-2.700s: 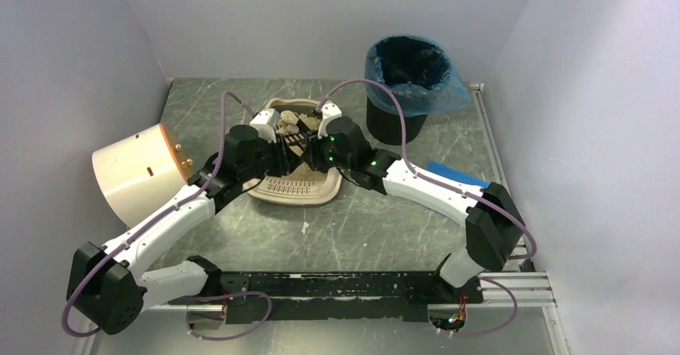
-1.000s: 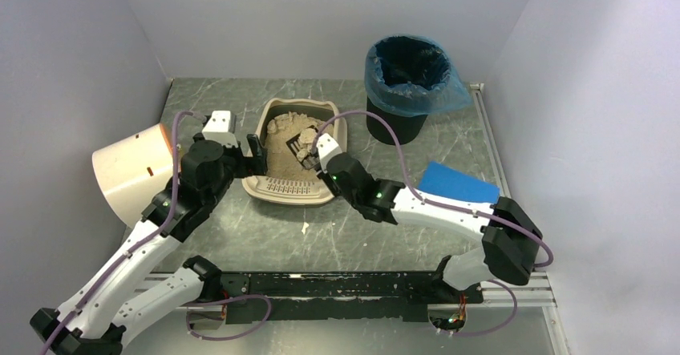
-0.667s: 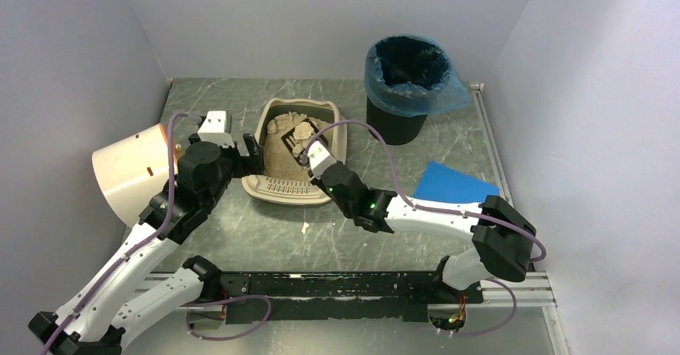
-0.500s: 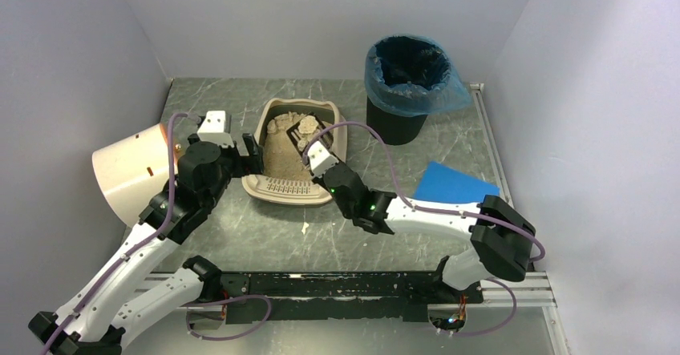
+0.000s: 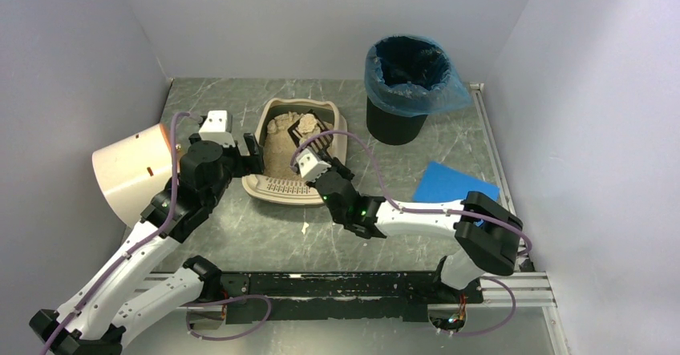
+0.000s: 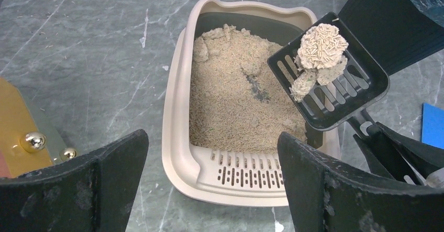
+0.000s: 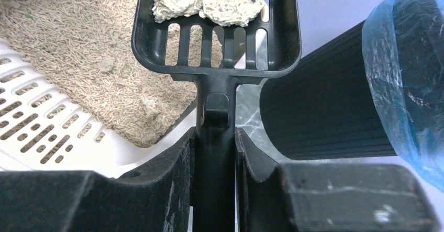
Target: Clean the litter box
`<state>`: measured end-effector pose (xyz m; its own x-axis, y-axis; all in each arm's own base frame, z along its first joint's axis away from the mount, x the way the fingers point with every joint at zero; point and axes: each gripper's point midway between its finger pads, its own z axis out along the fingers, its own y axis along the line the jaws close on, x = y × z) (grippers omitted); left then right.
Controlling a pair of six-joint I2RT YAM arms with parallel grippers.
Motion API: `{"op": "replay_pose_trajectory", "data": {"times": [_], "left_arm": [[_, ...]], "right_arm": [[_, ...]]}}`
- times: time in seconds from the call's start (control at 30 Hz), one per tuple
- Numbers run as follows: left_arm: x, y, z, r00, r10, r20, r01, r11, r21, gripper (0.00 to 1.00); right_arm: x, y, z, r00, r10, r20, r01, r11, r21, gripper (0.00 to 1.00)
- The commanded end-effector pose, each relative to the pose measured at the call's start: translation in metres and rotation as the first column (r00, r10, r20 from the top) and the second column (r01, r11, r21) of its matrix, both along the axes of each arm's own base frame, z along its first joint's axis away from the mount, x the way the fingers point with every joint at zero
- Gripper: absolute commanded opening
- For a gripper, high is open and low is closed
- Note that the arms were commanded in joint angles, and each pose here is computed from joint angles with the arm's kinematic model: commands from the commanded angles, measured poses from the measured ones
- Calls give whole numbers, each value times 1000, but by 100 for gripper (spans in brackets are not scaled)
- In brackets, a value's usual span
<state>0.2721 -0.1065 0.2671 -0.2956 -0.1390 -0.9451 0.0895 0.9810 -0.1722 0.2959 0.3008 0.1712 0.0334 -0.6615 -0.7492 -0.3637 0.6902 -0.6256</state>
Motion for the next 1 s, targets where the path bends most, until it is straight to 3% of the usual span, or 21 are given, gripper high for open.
{"op": "replay_pose_trajectory", "data": {"times": [0.0, 0.13, 0.23, 0.43, 0.77, 0.87, 0.97], "left_arm": [[-2, 4, 2, 1000, 10, 7, -10, 1000, 14, 98], [-2, 5, 1, 1000, 16, 7, -16, 1000, 16, 98], [-2, 5, 1, 1000, 18, 8, -18, 1000, 13, 98], [-1, 2, 0, 1000, 3, 2, -3, 1000, 13, 98], [-2, 1, 0, 1000, -4, 4, 4, 1000, 8, 98], [-2, 1, 0, 1000, -3, 3, 3, 1000, 11, 98], [-2, 0, 0, 1000, -6, 5, 6, 1000, 8, 98]], "right_arm": [[-3, 10, 10, 1000, 19, 0, -19, 993, 115, 0], [-6, 20, 7, 974, 136, -182, -66, 936, 347, 0], [-2, 19, 9, 949, 164, -269, -37, 906, 422, 0], [-5, 11, 16, 927, 145, -346, -15, 936, 353, 0], [-10, 9, 23, 931, 175, -319, -60, 939, 339, 0], [-1, 0, 25, 943, 107, -316, -1, 949, 317, 0], [-10, 14, 28, 929, 189, -319, -76, 939, 334, 0]]}}
